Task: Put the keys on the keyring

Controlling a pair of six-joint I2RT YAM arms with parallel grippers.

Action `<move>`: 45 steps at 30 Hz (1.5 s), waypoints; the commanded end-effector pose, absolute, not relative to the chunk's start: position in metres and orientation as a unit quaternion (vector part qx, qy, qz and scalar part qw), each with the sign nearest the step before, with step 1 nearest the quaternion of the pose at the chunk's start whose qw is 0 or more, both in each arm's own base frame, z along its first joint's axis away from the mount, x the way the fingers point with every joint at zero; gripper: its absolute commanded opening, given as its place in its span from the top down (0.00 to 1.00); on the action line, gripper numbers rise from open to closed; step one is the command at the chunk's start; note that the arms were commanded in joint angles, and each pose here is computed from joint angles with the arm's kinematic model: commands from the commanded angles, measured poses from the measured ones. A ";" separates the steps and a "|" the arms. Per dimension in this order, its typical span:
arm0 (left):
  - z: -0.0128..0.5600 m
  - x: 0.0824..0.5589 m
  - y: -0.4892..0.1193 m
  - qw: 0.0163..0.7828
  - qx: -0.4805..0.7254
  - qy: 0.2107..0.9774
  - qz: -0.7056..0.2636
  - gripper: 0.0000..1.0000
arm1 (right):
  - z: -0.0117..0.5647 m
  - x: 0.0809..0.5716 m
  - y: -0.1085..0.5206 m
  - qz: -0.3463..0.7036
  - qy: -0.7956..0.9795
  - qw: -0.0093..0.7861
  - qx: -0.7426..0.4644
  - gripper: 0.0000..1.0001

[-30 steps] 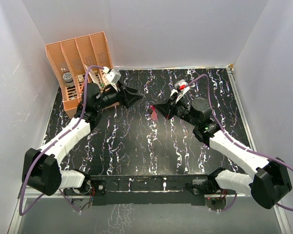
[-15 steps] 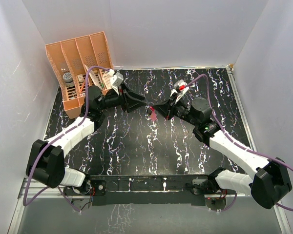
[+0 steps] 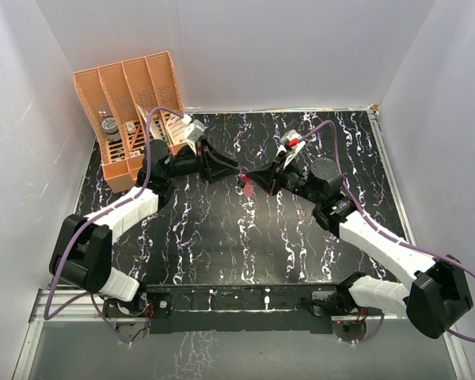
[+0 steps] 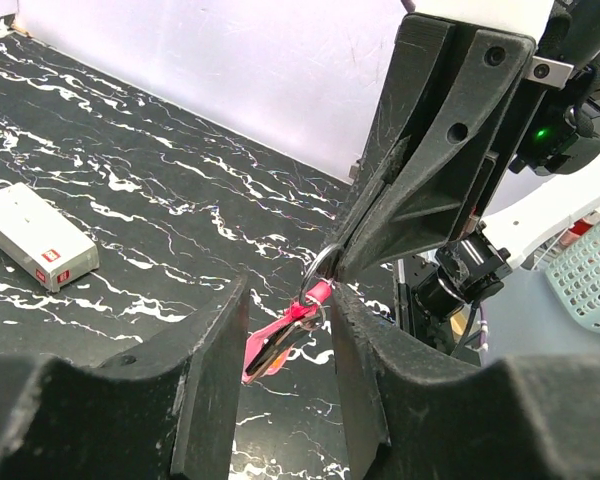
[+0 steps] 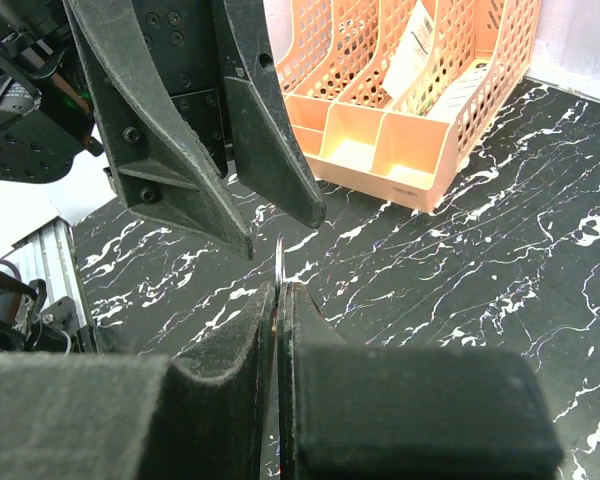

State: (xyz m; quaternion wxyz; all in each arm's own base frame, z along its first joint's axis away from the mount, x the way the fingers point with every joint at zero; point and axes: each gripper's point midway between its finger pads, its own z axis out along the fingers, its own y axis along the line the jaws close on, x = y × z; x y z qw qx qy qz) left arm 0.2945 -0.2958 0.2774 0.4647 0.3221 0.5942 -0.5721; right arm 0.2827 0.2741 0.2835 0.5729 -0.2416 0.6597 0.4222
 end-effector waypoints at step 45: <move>0.298 0.279 -0.314 0.450 0.367 0.563 -0.588 1.00 | 0.325 0.304 0.280 0.427 0.621 0.618 -0.225 0.98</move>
